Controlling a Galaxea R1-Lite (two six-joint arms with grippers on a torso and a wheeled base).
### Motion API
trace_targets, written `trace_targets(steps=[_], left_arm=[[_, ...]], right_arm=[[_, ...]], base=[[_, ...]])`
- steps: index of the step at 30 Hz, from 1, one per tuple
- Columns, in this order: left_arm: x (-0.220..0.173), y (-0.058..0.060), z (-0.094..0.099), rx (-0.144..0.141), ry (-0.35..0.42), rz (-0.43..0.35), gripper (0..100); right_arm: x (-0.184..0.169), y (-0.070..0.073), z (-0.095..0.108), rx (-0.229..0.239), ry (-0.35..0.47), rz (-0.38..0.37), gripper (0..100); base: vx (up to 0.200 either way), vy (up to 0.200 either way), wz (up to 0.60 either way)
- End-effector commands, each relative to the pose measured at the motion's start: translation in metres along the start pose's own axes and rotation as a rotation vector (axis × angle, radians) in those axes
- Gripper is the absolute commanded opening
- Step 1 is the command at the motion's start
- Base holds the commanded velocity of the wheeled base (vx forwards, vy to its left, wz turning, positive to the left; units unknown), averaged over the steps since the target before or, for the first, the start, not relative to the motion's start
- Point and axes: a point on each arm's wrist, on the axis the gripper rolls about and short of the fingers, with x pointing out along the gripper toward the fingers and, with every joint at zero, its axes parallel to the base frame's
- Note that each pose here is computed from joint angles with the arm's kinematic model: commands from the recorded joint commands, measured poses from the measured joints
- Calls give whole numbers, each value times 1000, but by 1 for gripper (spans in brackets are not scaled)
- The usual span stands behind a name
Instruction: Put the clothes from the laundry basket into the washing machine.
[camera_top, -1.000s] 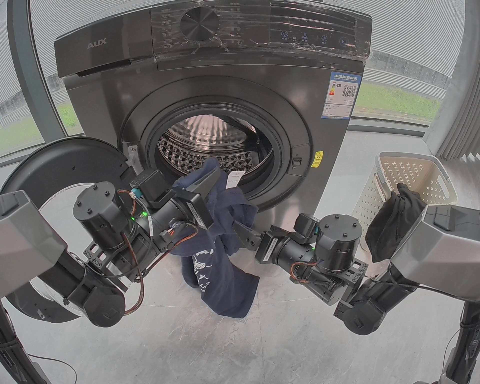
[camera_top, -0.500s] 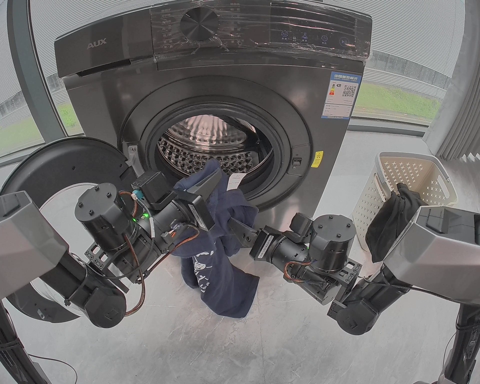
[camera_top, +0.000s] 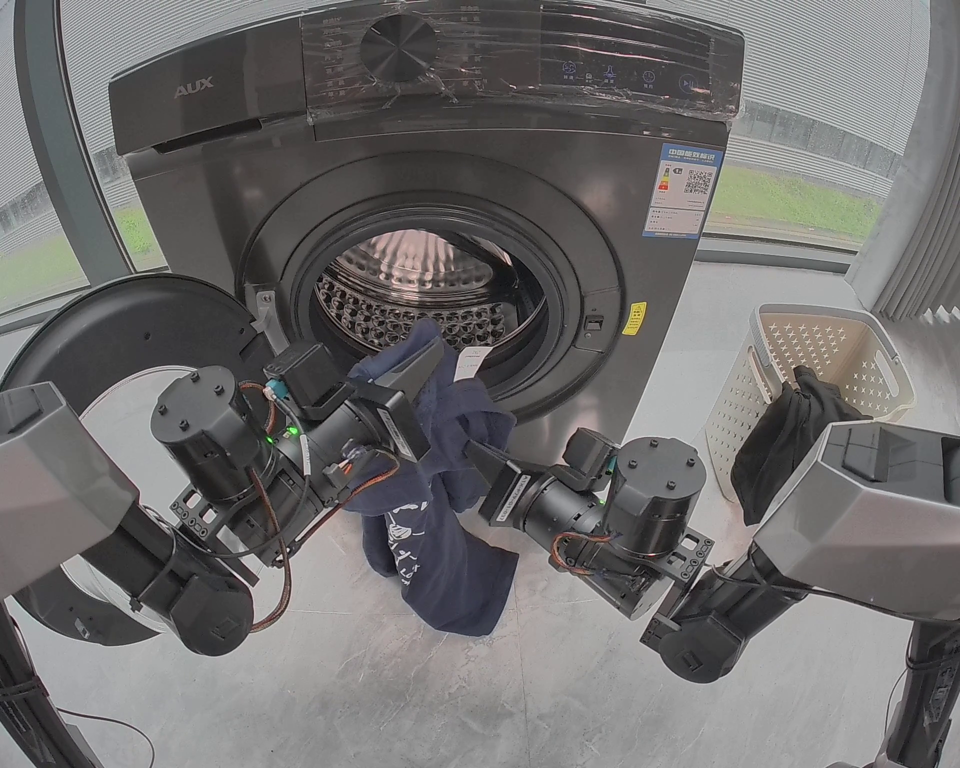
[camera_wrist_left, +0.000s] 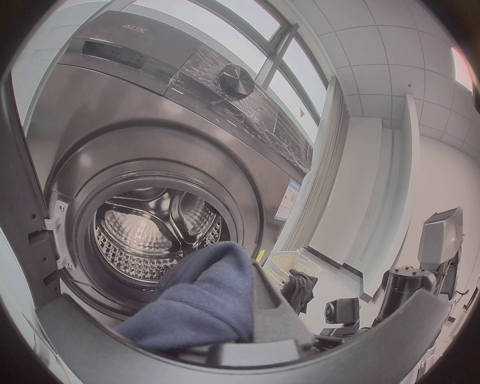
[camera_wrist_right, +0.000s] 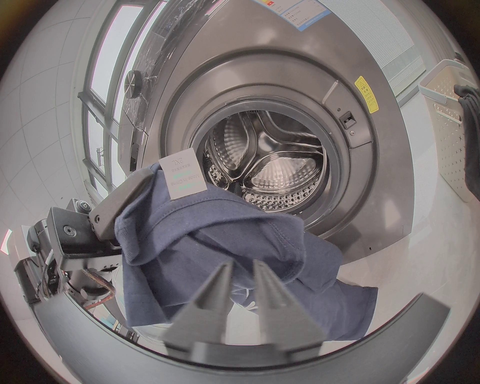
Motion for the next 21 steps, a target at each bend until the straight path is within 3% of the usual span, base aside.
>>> trace_targets(steps=[1,10,15,16,21], left_arm=[[0,0,-1,-2,4,1,0],[0,1,-1,-1,3,4,0],[0,2,1,1,-3,7,0],[0,2,1,1,-5,7,0],[0,1,3,0,-7,0,0]], right_arm=[[0,3,-4,1,3,10,0],[-9,4,-1,-16,9,-5,0],[-17,-7,-5,-48,49,-51,0],[-18,-8,-6,-48,50,-54,100],[-15,-12,-3,-47,32,-53,100]], base=[[0,0,0],[0,0,0],[0,0,0],[0,0,0],[0,0,0]])
